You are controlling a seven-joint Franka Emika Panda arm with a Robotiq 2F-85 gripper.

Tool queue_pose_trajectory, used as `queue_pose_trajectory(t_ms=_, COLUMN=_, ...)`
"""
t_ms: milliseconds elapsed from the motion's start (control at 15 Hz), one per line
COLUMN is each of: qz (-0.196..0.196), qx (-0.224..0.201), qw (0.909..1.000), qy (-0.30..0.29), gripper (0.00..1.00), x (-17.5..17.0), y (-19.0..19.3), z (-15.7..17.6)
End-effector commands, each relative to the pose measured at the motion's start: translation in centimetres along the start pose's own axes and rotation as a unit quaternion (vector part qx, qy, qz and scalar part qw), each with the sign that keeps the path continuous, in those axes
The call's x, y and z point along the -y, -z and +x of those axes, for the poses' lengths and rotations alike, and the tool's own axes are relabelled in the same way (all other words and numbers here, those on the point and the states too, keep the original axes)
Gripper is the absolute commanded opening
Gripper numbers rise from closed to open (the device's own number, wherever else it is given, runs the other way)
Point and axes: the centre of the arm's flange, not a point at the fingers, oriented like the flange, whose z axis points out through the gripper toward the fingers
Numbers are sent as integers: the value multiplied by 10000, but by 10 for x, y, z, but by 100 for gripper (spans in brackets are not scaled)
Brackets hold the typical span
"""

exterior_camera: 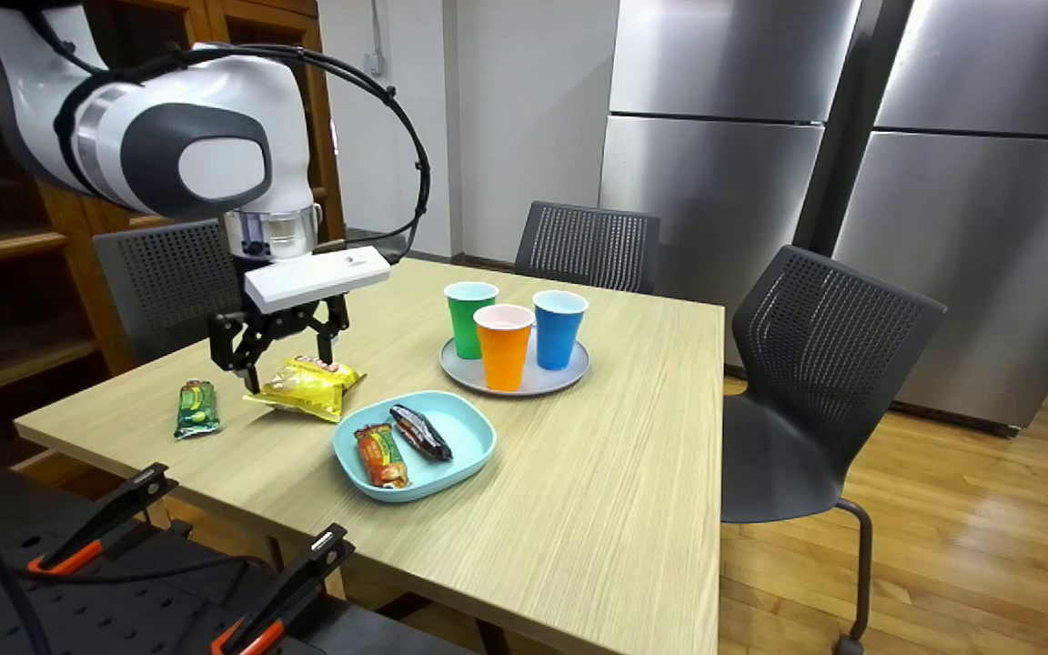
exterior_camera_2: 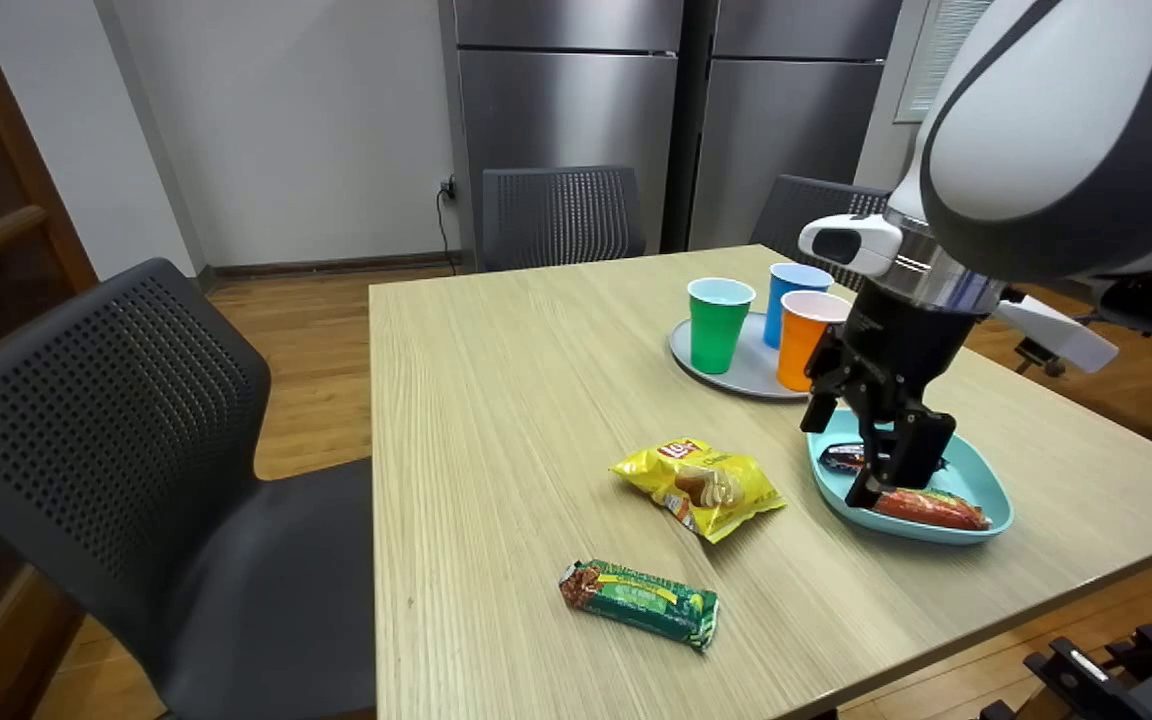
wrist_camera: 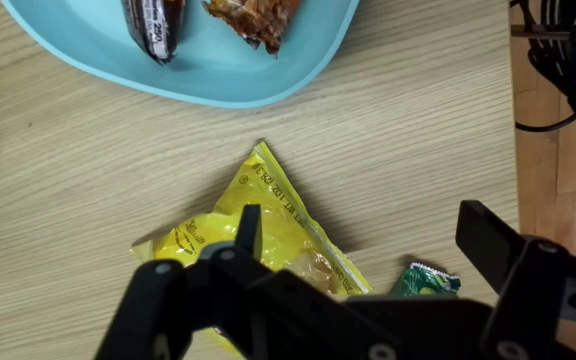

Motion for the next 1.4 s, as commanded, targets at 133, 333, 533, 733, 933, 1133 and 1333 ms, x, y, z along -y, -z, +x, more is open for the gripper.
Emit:
queue_pose_trajectory(t_ms=133, qz=-102, qx=348, qw=9978, qy=-561, gripper=100, x=-9, y=-18, z=46)
queue_pose_trajectory(t_ms=333, qz=-125, qx=448, qw=9959, qy=-772, gripper=100, x=-13, y=-24, z=68)
queue_pose_trajectory(t_ms=533, qz=-94, qx=526, qw=9946, qy=-893, gripper=100, x=-12, y=-33, z=92)
queue_pose_trajectory(t_ms=733, qz=-86, qx=449, qw=9958, qy=-794, gripper=100, x=-5, y=-29, z=84)
queue_pose_trajectory(t_ms=933, qz=6, qx=465, qw=9961, qy=-750, gripper=100, x=-1, y=-38, z=95)
queue_pose_trajectory(t_ms=1133, qz=10, qx=468, qw=9961, qy=-753, gripper=100, x=-1, y=-38, z=95)
queue_pose_trajectory(t_ms=1333, qz=10, qx=468, qw=9961, qy=-753, gripper=100, x=-1, y=-38, z=95)
